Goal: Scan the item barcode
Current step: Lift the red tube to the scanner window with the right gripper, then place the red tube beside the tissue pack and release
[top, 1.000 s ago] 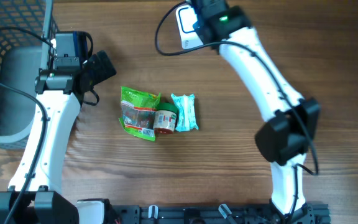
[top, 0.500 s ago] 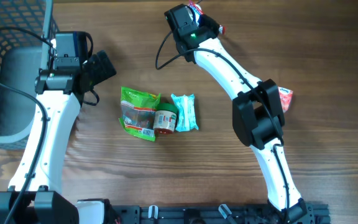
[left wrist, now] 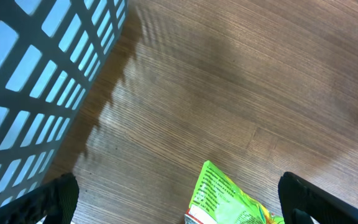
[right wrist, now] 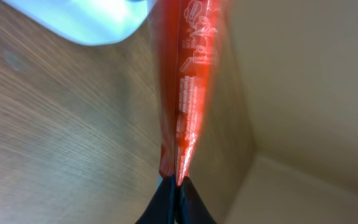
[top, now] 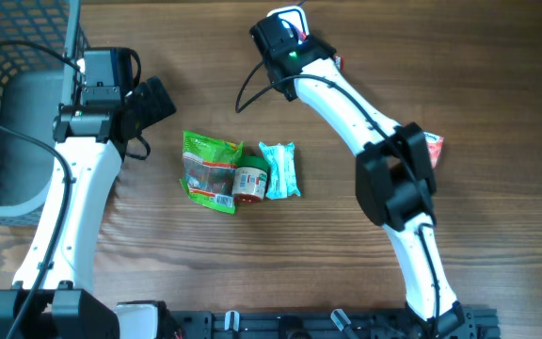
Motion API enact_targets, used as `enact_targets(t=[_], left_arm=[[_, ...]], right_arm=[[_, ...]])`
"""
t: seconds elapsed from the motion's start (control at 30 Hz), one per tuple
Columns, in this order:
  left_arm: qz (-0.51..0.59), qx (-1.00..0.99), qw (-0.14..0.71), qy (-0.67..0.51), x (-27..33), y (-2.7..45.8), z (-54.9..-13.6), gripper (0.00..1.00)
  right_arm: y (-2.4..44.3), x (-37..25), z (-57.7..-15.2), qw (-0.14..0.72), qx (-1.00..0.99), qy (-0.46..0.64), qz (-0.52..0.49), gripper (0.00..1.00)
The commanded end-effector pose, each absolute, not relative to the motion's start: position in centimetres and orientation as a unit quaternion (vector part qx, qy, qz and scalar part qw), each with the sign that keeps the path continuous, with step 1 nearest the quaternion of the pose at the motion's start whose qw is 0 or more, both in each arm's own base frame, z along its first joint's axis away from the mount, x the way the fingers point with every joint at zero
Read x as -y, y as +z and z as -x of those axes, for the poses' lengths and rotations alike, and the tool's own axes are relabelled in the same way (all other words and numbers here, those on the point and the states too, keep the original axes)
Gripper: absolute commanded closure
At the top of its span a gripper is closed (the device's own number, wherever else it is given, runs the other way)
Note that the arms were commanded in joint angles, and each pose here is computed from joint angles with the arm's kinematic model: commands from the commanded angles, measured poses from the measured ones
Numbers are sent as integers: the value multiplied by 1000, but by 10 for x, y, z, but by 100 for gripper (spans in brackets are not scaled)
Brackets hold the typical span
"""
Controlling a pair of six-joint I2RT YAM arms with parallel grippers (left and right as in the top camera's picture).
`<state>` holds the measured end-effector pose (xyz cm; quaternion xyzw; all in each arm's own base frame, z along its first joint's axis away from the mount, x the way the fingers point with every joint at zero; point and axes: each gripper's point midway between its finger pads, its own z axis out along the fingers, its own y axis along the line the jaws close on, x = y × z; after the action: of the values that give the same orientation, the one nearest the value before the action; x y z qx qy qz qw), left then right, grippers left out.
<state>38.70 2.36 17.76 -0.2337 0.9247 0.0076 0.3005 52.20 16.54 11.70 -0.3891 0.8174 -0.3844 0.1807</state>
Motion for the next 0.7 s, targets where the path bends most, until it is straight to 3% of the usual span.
enact_targets(t=[0.0,0.1,0.17,0.27,0.4,0.47,0.67], left_arm=[[241,-921,304,9,-26,180,-388,0],[241,-921,304,9,-26,180,-388,0],[241,-921,304,9,-26,180,-388,0],[241,-921,304,9,-26,180,-388,0],[241,-921,304,9,-26,180,-388,0],[241,-921,304,9,-26,180,-388,0],[241,-921,304,9,-26,180,-388,0]], right_arm=[[201,-169,-468,242,-919,-154,271,96],[200,-146,-411,129,-973,43,184,96],[187,-120,-394,65,-984,94,136,96],[139,-62,-384,2,-997,61,36,96],[75,-32,-350,-71,-996,52,-5,96],[42,-5,-334,-88,-995,-23,-43,96],[13,26,-312,-101,-987,-115,-54,96]])
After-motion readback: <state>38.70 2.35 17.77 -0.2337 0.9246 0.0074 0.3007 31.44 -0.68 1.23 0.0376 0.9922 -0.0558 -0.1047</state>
